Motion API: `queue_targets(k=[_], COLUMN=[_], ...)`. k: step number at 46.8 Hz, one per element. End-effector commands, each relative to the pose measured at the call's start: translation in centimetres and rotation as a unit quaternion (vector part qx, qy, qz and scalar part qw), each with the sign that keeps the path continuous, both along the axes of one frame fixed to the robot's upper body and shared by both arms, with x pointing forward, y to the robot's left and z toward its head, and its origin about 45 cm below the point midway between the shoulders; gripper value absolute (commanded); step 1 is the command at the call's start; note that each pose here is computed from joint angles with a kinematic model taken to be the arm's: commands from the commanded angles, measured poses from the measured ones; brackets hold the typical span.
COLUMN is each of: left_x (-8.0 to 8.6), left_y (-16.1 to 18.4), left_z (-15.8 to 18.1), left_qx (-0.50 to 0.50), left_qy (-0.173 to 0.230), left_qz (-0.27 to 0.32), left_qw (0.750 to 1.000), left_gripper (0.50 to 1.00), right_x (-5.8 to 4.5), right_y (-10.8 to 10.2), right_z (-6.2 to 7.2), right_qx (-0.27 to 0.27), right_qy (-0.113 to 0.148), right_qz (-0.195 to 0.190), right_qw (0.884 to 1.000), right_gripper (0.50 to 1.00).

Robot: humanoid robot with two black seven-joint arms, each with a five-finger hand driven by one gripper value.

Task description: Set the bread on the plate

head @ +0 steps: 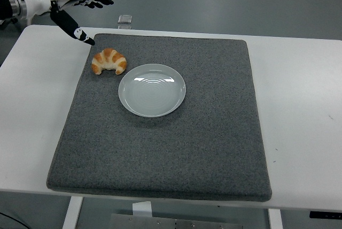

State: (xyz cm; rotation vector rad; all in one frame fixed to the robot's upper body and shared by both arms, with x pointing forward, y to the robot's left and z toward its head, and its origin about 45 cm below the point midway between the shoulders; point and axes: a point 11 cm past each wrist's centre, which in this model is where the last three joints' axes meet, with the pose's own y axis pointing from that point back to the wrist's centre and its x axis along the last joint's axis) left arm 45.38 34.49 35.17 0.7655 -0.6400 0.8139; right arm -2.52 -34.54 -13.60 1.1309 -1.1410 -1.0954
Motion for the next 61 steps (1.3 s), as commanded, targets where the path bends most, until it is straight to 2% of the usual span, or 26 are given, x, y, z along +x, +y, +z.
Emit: queue_targets(k=[1, 16, 20, 26, 36, 61], left_x=[0.0, 0.0, 0.0, 0.8, 1.8, 1.9], left_y=[0.5, -0.4, 0.3, -0.4, -0.4, -1.5], left_z=[-1.3, -7.7, -9.2, -11.4, -12.9, -15.0], left_qx=[0.003, 0.015, 0.024, 0.035, 0.022, 0.021], left_qy=[-0.011, -0.026, -0.031, -0.046, -0.059, -0.051], left_qz=[0.016, 0.041, 0.057, 0.063, 0.092, 0.098], left_qw=[1.000, 0.999, 0.998, 0.996, 0.994, 0.994], left_gripper=[0.988, 0.988, 0.988, 0.988, 0.986, 0.973], right_x=[0.0, 0.0, 0.0, 0.0, 0.0, 0.0], right_y=[0.0, -0.1, 0.0, 0.0, 0.0, -0.1], right_z=[0.0, 0.0, 0.0, 0.0, 0.0, 0.0], right_qx=[-0.001, -0.001, -0.001, -0.001, -0.001, -0.002], right_qy=[0.000, 0.000, 0.001, 0.000, 0.000, 0.001], right_qz=[0.000, 0.000, 0.000, 0.000, 0.000, 0.001], right_qw=[1.000, 1.000, 1.000, 1.000, 1.000, 1.000], right_gripper=[0.930, 0.930, 0.930, 0.930, 0.930, 0.930])
